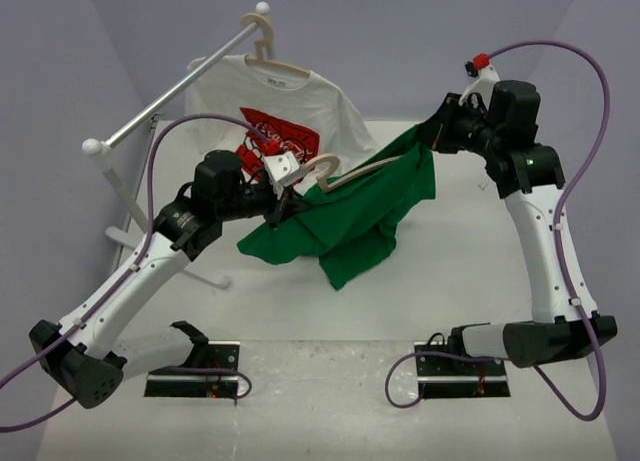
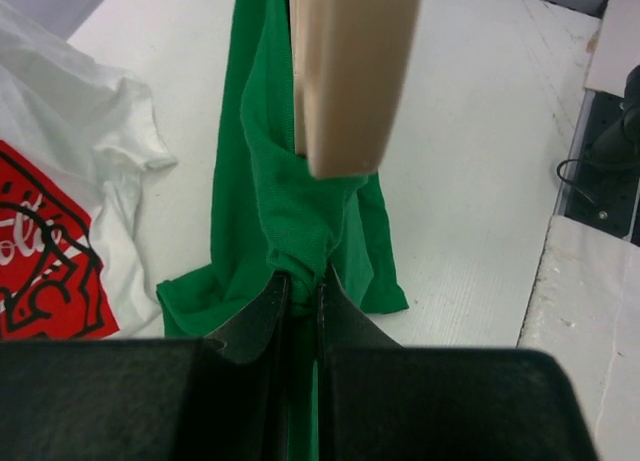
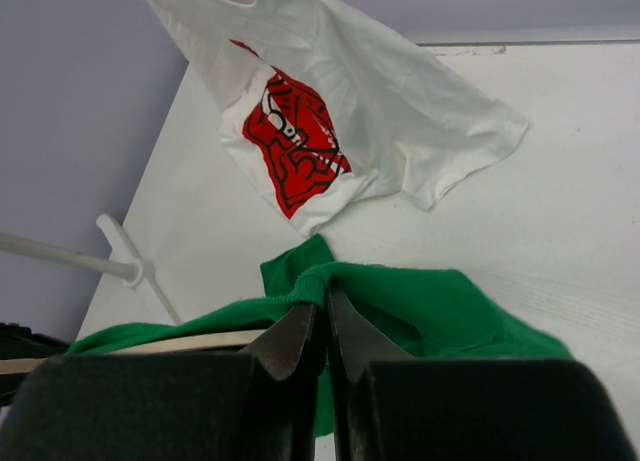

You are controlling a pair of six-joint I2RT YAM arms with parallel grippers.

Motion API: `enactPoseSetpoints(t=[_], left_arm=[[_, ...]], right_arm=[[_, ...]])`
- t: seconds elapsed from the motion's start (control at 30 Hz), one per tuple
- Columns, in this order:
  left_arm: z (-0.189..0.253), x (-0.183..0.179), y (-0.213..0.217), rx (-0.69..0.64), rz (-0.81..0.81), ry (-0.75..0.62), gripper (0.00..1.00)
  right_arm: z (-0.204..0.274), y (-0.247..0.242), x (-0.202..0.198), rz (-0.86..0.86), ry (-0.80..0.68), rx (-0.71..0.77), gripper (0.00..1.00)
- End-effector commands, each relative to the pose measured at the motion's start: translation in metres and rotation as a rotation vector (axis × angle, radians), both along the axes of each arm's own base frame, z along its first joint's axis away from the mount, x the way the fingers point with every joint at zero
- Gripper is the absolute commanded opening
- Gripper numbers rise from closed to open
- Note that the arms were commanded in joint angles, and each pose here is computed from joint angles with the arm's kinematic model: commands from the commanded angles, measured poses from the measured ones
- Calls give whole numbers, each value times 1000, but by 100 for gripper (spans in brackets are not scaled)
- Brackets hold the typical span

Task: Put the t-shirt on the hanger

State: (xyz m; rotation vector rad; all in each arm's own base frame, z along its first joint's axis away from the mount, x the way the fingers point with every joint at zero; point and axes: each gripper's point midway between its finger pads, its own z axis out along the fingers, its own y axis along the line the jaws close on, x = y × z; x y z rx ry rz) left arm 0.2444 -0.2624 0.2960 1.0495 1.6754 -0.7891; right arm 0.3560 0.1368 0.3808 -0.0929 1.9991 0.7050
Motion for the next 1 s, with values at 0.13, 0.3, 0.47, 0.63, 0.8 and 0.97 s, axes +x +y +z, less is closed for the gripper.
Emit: enactPoseSetpoints(t=[0.13, 0.3, 0.47, 0.63, 0.8, 0.97], left_arm=[[42, -11, -25, -125, -172, -81, 0], [34, 19, -14, -127, 31, -83, 0], [3, 38, -4, -24, 162, 42, 0], [-28, 33, -2, 28, 181, 155, 0], [-44, 24, 2, 42, 177, 201, 0], [-41, 24, 2, 27, 181, 193, 0]], right_arm=[[2, 74, -33, 303, 1, -107, 1], [-8, 100, -44, 311, 11, -176, 0], [2, 60, -27, 4, -55, -167, 0], [24, 18, -8, -255, -141, -206, 0], [25, -11, 17, -406, -148, -281, 0], [8, 6, 21, -326, -121, -277, 0]])
